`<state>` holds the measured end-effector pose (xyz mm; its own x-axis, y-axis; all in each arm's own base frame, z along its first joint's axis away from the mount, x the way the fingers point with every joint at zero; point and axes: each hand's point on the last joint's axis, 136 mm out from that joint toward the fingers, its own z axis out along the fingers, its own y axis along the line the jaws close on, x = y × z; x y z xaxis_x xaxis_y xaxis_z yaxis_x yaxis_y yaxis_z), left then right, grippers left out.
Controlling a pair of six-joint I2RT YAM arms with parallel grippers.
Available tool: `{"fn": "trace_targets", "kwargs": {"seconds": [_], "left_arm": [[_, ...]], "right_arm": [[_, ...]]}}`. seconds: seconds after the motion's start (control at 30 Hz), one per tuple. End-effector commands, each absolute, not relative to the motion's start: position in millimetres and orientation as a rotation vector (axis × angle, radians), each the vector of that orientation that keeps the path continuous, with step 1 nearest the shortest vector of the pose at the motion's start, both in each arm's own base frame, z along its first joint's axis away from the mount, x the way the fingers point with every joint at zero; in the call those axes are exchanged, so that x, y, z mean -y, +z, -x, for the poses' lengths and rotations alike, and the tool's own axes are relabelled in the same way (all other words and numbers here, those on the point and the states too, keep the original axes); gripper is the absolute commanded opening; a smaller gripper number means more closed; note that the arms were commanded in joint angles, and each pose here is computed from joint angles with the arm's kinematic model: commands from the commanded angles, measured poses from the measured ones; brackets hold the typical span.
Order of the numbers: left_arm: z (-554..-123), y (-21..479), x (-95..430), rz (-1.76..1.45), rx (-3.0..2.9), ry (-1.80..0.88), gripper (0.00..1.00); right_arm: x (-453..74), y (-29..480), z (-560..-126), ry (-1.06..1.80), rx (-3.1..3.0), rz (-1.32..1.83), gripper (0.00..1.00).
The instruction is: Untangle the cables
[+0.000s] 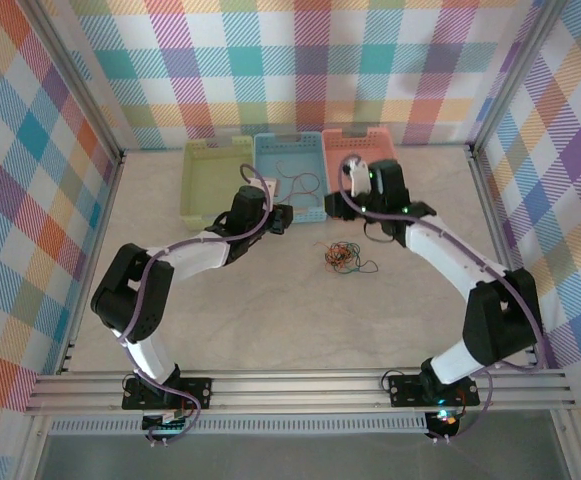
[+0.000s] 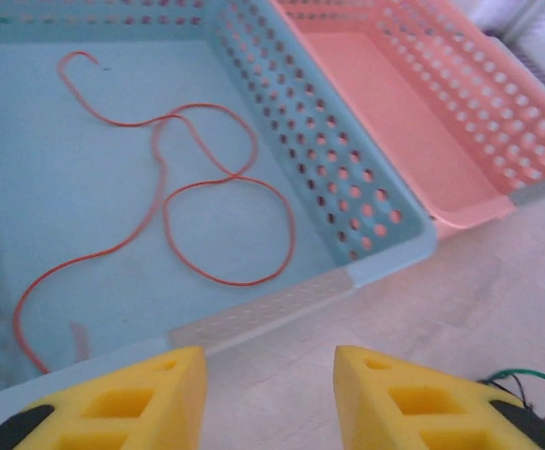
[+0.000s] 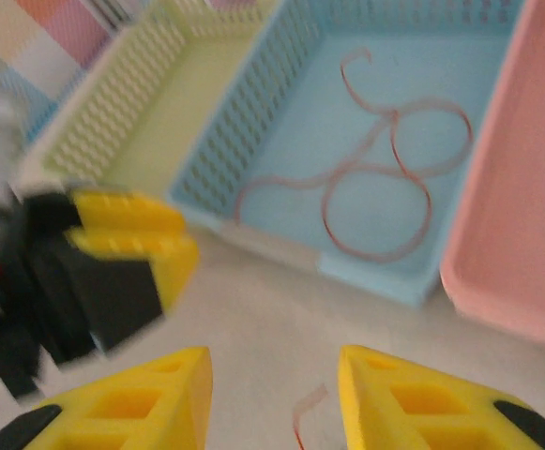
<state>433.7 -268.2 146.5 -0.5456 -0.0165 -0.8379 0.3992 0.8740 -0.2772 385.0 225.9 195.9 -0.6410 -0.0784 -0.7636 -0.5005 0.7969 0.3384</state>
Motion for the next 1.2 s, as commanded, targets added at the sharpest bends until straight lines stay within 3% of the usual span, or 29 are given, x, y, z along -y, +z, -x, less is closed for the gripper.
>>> {"fn": "trace_targets", "kwargs": {"seconds": [0.0,0.4,0.5,0.83,1.03,1.17], "left_arm": [[-431.2,161.1,291.4,-0.383,-2.043,-0.647,0.42],[-429.8,159.4,297.8,-0.413,-2.051,-0.668,0.45],[-428.9,158.6,300.3,-0.424,-2.055,-0.679,0.45],[-421.1,155.4,319.0,-0.5,-2.066,-0.764,0.45],[-415.5,152.4,331.2,-0.561,-2.074,-0.811,0.45],[-410.7,153.9,339.6,-0.599,-2.062,-0.841,0.46]], "right_arm": [[-212.6,161.8,-375.4,0.578,-2.172,0.5,0.42],[-198.4,111.2,-365.7,0.475,-2.267,0.537,0.44],[-200.1,106.1,-367.3,0.48,-2.283,0.539,0.35],[-197.6,100.7,-367.3,0.477,-2.291,0.502,0.19],[-194.4,109.9,-373.1,0.475,-2.26,0.432,0.0],[-197.1,136.6,-375.8,0.587,-2.234,0.321,0.0]]}}
